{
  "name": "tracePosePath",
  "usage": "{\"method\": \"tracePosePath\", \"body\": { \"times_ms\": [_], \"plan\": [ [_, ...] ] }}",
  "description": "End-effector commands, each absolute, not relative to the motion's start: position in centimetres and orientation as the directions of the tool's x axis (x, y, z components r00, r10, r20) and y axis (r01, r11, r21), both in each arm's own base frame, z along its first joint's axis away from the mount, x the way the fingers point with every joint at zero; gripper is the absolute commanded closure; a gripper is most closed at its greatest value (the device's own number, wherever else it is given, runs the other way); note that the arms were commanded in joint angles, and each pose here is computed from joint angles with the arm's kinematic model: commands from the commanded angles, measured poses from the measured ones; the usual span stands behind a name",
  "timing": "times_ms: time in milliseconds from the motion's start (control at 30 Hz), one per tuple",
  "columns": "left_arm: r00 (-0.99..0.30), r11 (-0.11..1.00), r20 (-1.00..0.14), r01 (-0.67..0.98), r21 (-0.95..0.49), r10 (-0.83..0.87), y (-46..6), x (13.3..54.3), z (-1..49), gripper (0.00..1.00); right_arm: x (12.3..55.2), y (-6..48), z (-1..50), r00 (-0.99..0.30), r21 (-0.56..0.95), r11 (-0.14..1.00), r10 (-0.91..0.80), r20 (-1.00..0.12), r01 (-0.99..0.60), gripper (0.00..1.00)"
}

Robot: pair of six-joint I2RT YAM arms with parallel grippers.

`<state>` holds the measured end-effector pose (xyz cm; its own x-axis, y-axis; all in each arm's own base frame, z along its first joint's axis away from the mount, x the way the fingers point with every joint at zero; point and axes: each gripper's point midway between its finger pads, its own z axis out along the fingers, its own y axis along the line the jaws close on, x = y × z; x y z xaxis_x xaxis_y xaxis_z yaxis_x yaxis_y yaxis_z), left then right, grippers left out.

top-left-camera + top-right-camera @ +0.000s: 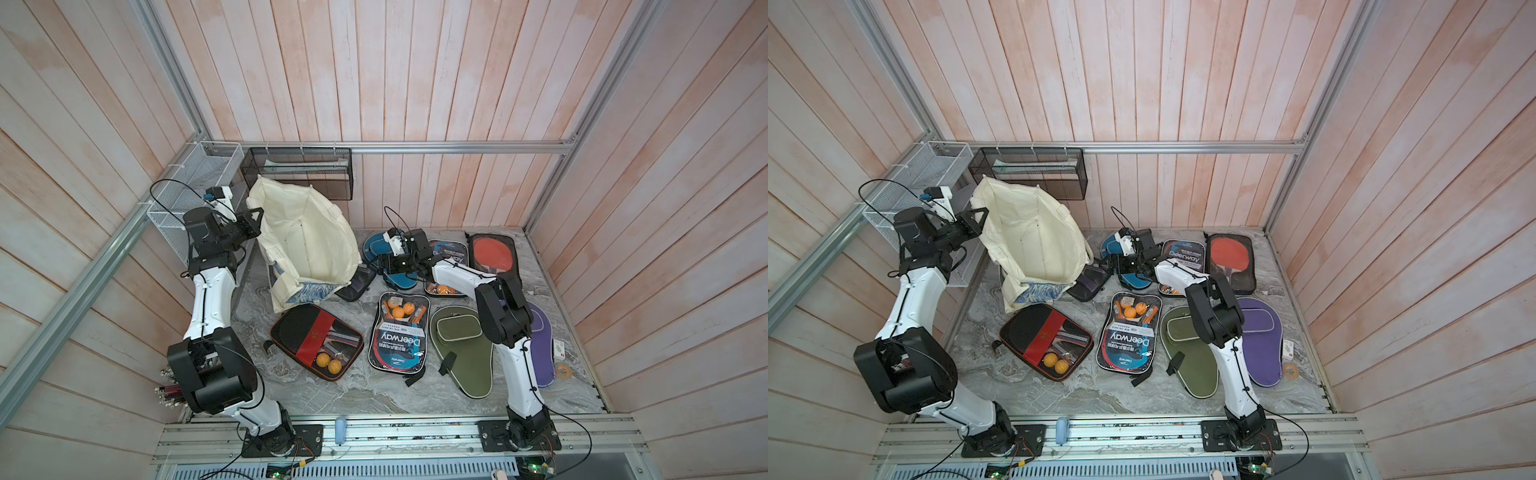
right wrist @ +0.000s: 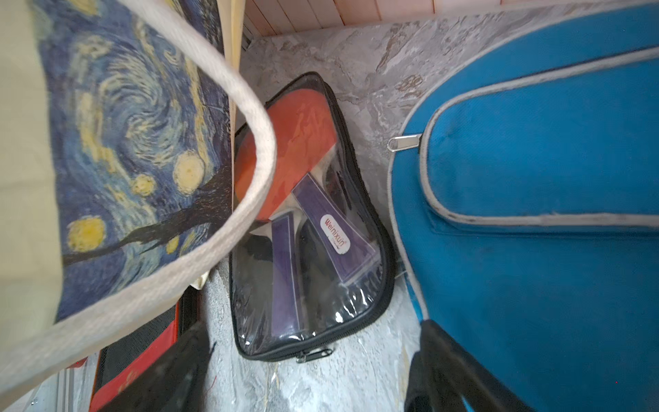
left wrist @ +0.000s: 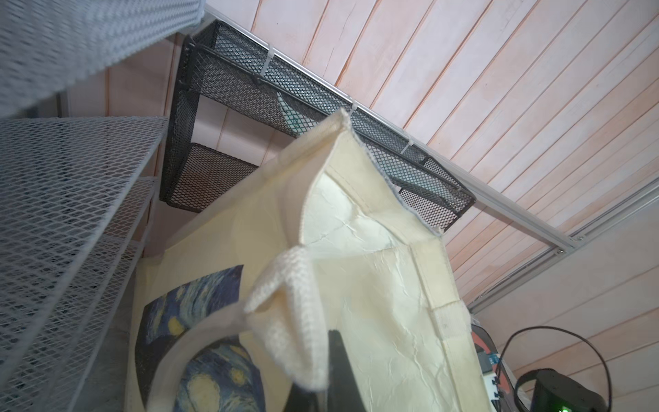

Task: Remove the ping pong set from the canvas bag
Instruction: Move the ping pong set to the center of the board.

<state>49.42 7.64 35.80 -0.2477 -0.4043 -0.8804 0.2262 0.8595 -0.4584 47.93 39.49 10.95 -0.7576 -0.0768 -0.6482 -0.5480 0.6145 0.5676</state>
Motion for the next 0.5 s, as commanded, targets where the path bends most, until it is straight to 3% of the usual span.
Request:
{"method": "tracePosePath", "body": {
  "times_ms": [0, 300, 467],
  "plan": [
    [-0.167, 0.9, -0.928, 0.236, -0.366, -0.333, 8.5, 49.3, 38.6, 1.0, 47.3, 40.5, 8.6, -0.809, 0.607, 0.618, -0.082, -0.582, -0.499, 0.1],
    [-0.18, 0.899, -0.923, 0.226, -0.376, -0.341, 8.6, 49.4, 37.9, 1.0, 46.4, 41.8, 4.7, -0.858, 0.647, 0.622, -0.077, -0.508, -0.44, 0.25],
    [-0.189, 0.89, -0.916, 0.232, -0.392, -0.354, 8.4, 49.5, 37.5, 1.0, 47.4, 42.8, 4.0, -0.877, 0.7, 0.598, -0.013, -0.48, -0.392, 0.4]
  ]
}}
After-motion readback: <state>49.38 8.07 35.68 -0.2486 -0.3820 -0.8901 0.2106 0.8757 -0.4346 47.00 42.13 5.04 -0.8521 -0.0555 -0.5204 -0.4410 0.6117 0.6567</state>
